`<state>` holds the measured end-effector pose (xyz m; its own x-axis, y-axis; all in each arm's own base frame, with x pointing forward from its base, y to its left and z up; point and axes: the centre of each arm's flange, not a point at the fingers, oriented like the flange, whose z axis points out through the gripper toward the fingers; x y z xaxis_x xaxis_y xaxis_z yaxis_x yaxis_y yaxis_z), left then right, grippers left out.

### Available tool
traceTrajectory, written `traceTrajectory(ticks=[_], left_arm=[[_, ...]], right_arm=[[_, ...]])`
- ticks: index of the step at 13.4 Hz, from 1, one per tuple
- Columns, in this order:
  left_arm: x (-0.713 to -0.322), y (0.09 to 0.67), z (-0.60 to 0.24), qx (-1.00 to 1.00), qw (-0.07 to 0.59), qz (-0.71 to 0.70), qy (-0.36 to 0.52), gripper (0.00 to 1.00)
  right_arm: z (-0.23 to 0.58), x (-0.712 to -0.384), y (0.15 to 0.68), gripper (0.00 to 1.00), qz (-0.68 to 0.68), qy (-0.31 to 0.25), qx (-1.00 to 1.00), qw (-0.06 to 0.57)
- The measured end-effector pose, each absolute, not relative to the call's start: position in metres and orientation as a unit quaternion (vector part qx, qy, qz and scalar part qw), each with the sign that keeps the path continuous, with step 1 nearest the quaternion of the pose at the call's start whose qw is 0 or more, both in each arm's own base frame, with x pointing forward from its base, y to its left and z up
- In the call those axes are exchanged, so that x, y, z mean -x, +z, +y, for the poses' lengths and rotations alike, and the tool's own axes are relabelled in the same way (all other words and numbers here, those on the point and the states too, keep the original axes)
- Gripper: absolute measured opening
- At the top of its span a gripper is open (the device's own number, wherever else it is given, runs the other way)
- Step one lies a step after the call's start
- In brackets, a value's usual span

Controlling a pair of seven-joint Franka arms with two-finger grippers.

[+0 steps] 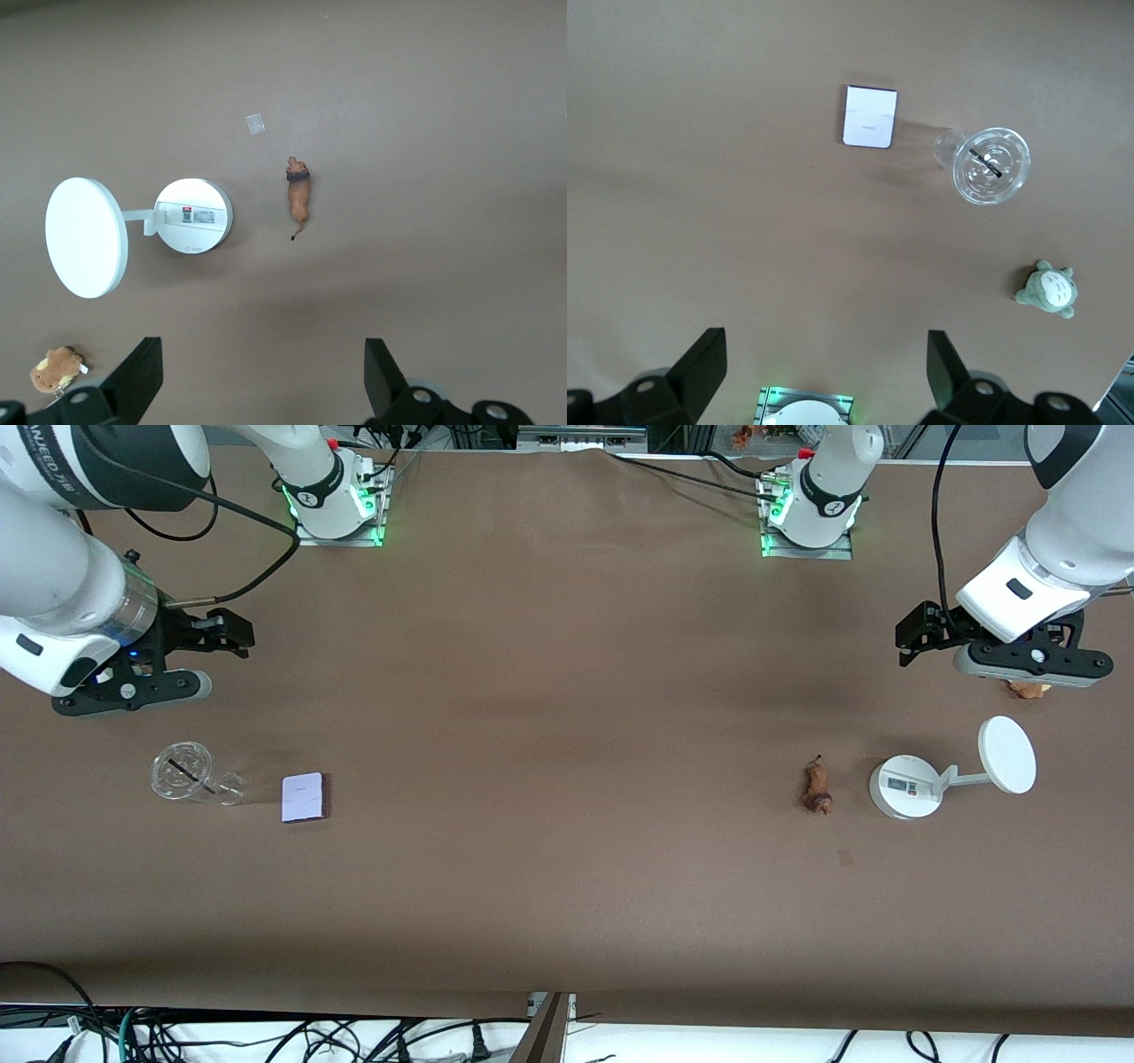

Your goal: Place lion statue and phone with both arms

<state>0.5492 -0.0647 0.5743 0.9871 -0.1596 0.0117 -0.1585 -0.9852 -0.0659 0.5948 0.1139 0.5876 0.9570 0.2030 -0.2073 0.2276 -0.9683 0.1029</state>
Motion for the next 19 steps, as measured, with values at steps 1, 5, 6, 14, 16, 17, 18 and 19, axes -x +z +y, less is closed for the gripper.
traceTrajectory(ticks=[1, 5, 6, 14, 16, 17, 18, 19], left_arm=[[-0.549, 0.576, -0.065, 0.996, 0.032, 0.08, -0.01, 1.0], [-0.549, 0.576, -0.067, 0.996, 0.032, 0.081, -0.01, 1.0], [-0.549, 0.576, -0.067, 0.996, 0.032, 0.082, -0.01, 1.0], [-0.549, 0.575, -0.067, 0.996, 0.032, 0.082, -0.008, 1.0], [-0.549, 0.575, -0.067, 0.996, 0.032, 0.082, -0.008, 1.0], [-0.549, 0.575, -0.067, 0.996, 0.032, 0.082, -0.008, 1.0], [-0.549, 0.575, -0.067, 0.996, 0.032, 0.082, -0.008, 1.0], [-0.549, 0.575, -0.067, 0.996, 0.032, 0.082, -0.008, 1.0]], right_arm=[[0.112, -0.595, 0.588, 1.0, 0.107, -0.098, -0.987, 0.063], [0.098, -0.595, 0.587, 1.0, 0.097, -0.108, -0.988, 0.054], [0.088, -0.596, 0.588, 1.0, 0.093, -0.108, -0.989, 0.044], [0.044, -0.558, 0.614, 1.0, 0.079, -0.026, -0.996, 0.007], [0.043, -0.546, 0.616, 1.0, 0.08, -0.022, -0.997, 0.008], [0.044, -0.544, 0.616, 1.0, 0.08, -0.022, -0.997, 0.008], [0.044, -0.544, 0.614, 1.0, 0.08, -0.023, -0.997, 0.008], [0.044, -0.544, 0.612, 1.0, 0.08, -0.025, -0.996, 0.008]])
